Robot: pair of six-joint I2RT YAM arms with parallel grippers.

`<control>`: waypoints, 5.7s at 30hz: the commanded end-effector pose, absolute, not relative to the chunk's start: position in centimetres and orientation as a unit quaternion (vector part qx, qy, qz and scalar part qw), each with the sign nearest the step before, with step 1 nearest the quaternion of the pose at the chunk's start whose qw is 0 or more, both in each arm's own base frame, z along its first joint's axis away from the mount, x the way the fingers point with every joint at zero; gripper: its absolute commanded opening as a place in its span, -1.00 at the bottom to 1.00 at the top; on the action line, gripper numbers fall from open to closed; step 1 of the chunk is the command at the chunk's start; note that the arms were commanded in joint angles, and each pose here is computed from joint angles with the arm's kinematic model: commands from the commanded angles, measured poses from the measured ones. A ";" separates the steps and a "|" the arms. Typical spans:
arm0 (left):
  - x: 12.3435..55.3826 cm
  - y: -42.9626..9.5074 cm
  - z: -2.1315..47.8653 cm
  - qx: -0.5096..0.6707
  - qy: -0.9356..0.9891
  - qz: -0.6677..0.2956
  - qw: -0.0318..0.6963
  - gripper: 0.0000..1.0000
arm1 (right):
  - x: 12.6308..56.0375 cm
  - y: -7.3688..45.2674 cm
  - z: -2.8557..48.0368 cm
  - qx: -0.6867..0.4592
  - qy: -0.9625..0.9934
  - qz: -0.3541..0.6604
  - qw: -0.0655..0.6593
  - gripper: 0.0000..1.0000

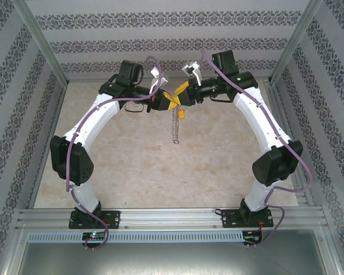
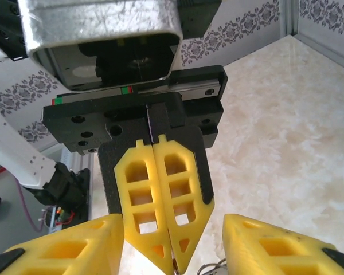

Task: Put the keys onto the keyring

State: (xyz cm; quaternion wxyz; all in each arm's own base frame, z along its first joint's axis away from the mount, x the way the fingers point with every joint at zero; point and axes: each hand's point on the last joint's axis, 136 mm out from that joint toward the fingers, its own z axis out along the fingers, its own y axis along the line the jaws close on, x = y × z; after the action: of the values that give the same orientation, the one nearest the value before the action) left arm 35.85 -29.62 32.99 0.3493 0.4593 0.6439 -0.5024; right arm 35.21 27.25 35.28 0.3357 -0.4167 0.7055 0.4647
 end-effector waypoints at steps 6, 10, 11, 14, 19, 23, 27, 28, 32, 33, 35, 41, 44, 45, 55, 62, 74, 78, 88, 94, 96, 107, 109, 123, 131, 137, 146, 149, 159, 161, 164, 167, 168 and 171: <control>35.0 -29.5 37.7 0.471 0.603 -0.487 0.422 -1.00 | 35.3 23.9 36.2 -0.357 0.702 0.464 0.405 0.09; 34.6 -29.3 38.2 0.477 0.595 -0.485 0.429 -1.00 | 34.8 23.1 35.4 -0.348 0.693 0.481 0.409 0.10; 34.5 -29.2 38.4 0.479 0.593 -0.485 0.430 -1.00 | 34.5 23.1 35.2 -0.352 0.688 0.488 0.406 0.09; 34.1 -29.2 38.9 0.485 0.586 -0.485 0.430 -1.00 | 33.4 23.3 35.2 -0.368 0.670 0.511 0.392 0.08; 33.7 -29.1 39.8 0.492 0.577 -0.486 0.435 -1.00 | 32.6 23.8 34.9 -0.383 0.653 0.539 0.370 0.05; 33.7 -29.1 40.2 0.492 0.575 -0.485 0.439 -1.00 | 31.8 24.5 34.5 -0.393 0.645 0.552 0.352 0.03; 33.6 -29.0 40.5 0.492 0.572 -0.486 0.441 -1.00 | 31.2 24.9 33.8 -0.398 0.642 0.561 0.338 0.01; 33.5 -29.0 40.6 0.492 0.572 -0.486 0.442 -1.00 | 31.2 25.0 33.7 -0.399 0.642 0.561 0.337 0.02; 33.4 -28.9 40.9 0.493 0.569 -0.485 0.444 -1.00 | 31.2 25.5 33.3 -0.400 0.643 0.563 0.331 -0.01; 33.3 -29.0 41.0 0.494 0.568 -0.486 0.445 -1.00 | 31.3 25.6 33.2 -0.400 0.645 0.562 0.330 -0.02; 33.2 -29.0 41.1 0.494 0.567 -0.486 0.445 -1.00 | 31.4 25.9 32.9 -0.400 0.647 0.561 0.327 -0.05; 33.1 -29.0 41.3 0.493 0.565 -0.486 0.448 -1.00 | 31.5 26.2 32.7 -0.398 0.650 0.561 0.323 -0.55; 33.3 -29.0 41.2 0.491 0.566 -0.487 0.449 -1.00 | 31.2 26.1 32.6 -0.398 0.651 0.562 0.320 -0.82; 33.4 -29.0 41.2 0.490 0.566 -0.486 0.450 -1.00 | 31.1 26.1 32.6 -0.398 0.651 0.562 0.319 -0.88; 33.6 -29.0 41.0 0.485 0.567 -0.490 0.451 -1.00 | 30.2 27.8 31.2 -0.418 0.666 0.548 0.285 -1.00; 33.6 -29.1 40.6 0.483 0.568 -0.492 0.449 -1.00 | 30.7 27.8 31.2 -0.417 0.676 0.531 0.294 -0.15; 33.6 -29.1 40.5 0.484 0.565 -0.494 0.449 -1.00 | 31.2 23.2 35.0 -0.387 0.662 0.529 0.363 -0.14; 33.6 -29.1 40.5 0.483 0.566 -0.494 0.449 -1.00 | 32.3 23.7 36.5 -0.387 0.649 0.533 0.379 -0.17; 33.8 -29.2 40.3 0.480 0.566 -0.498 0.448 -1.00 | 33.2 25.7 37.4 -0.400 0.636 0.539 0.381 -0.17; 33.8 -29.3 40.3 0.481 0.565 -0.499 0.447 -1.00 | 33.6 26.6 37.4 -0.403 0.633 0.543 0.377 -0.16; 33.8 -29.3 40.2 0.480 0.566 -0.500 0.446 -1.00 | 33.7 26.8 37.4 -0.404 0.632 0.543 0.376 -0.17; 34.0 -29.4 39.9 0.479 0.566 -0.504 0.443 -1.00 | 34.0 27.1 37.4 -0.405 0.631 0.546 0.374 -0.95; 34.2 -29.5 39.9 0.478 0.567 -0.504 0.443 -1.00 | 33.9 27.0 37.4 -0.406 0.632 0.544 0.373 -1.00; 34.6 -27.0 39.0 0.493 0.622 -0.449 0.410 -0.17 | 35.0 25.2 33.6 -0.446 0.734 0.407 0.311 -1.00; 34.7 -27.1 36.4 0.489 0.645 -0.462 0.363 -0.26 | 33.8 24.6 34.7 -0.483 0.730 0.380 0.300 -1.00; 34.6 -27.4 35.5 0.484 0.645 -0.483 0.341 -0.31 | 33.0 25.7 34.6 -0.501 0.721 0.386 0.283 -1.00; 33.9 -27.9 35.6 0.484 0.625 -0.515 0.330 -0.37 | 32.4 26.8 34.1 -0.512 0.717 0.386 0.272 -1.00; 33.8 -28.0 35.3 0.483 0.625 -0.521 0.324 -0.37 | 32.3 27.0 34.2 -0.513 0.716 0.386 0.272 -1.00; 33.4 -28.9 34.8 0.487 0.616 -0.537 0.309 -0.37 | 32.0 27.3 35.1 -0.516 0.707 0.392 0.283 -1.00; 33.4 -29.0 34.6 0.487 0.616 -0.538 0.307 -0.37 | 32.0 27.4 35.2 -0.516 0.705 0.393 0.285 -1.00; 33.2 -29.2 34.5 0.489 0.614 -0.540 0.303 -0.38 | 32.0 27.5 35.4 -0.516 0.702 0.395 0.290 -1.00; 32.9 -29.5 34.3 0.490 0.613 -0.543 0.298 -0.40 | 32.2 27.6 35.5 -0.514 0.703 0.395 0.293 -1.00; 32.9 -29.5 34.2 0.491 0.613 -0.543 0.297 -0.40 | 32.2 27.6 35.5 -0.514 0.702 0.395 0.294 -1.00; 32.8 -29.7 34.0 0.491 0.613 -0.545 0.294 -0.40 | 32.4 27.7 35.5 -0.513 0.702 0.395 0.296 -1.00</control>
State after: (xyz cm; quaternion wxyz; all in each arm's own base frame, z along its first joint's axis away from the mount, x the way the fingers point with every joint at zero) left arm 33.88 -28.91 34.40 0.3135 0.4852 0.6258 -0.5241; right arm 32.85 26.92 33.22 0.2636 -0.5012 0.7288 0.3849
